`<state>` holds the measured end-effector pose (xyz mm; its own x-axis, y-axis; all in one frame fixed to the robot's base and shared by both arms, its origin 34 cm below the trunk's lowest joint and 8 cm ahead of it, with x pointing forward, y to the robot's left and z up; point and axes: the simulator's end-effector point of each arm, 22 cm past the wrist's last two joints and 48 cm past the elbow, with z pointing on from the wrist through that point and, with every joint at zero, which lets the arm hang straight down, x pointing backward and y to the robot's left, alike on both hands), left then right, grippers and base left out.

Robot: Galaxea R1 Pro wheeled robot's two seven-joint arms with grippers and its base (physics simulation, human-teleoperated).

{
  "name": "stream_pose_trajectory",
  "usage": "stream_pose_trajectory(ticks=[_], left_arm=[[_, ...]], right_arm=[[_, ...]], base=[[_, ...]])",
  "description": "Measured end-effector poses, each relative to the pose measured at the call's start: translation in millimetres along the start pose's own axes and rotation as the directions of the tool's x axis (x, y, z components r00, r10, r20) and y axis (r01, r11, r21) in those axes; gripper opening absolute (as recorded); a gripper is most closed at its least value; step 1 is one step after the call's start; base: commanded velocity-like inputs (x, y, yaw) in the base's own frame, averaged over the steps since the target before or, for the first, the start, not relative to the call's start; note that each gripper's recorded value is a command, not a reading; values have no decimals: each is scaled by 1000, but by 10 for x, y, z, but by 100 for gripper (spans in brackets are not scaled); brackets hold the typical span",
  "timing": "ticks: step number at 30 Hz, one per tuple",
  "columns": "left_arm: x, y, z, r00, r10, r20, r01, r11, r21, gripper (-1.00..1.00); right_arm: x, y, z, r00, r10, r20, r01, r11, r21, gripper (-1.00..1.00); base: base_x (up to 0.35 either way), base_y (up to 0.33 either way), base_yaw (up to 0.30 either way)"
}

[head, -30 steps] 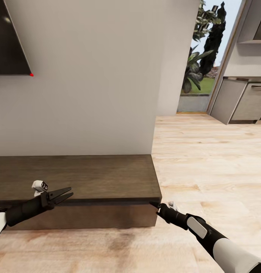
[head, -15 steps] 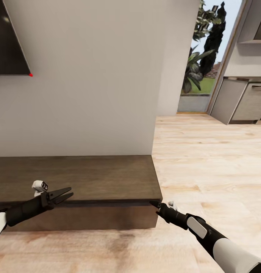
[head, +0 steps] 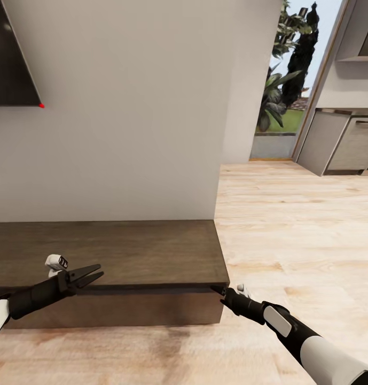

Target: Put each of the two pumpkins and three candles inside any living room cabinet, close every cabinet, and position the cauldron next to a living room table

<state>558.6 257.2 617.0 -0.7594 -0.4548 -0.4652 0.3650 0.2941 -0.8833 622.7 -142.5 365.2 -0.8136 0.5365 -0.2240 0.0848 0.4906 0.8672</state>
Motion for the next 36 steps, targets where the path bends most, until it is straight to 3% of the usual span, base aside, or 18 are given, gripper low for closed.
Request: stream_pose_trajectory(ticks=[18, 19, 36], left_arm=[[-1, 1, -2, 1000, 0, 0, 0, 1000, -1, 100], [-1, 1, -2, 1000, 0, 0, 0, 1000, 0, 100], [-1, 3, -1, 1000, 0, 0, 0, 1000, -1, 100]], right_arm=[[17, -5, 1, 1000, -3, -6, 3, 1000, 2, 100], [21, -6, 2, 1000, -4, -7, 4, 1000, 2, -100], [47, -57, -1, 1000, -27, -15, 27, 999, 20, -100]], base=[[26, 0, 0], [14, 0, 0], [1, 0, 0]])
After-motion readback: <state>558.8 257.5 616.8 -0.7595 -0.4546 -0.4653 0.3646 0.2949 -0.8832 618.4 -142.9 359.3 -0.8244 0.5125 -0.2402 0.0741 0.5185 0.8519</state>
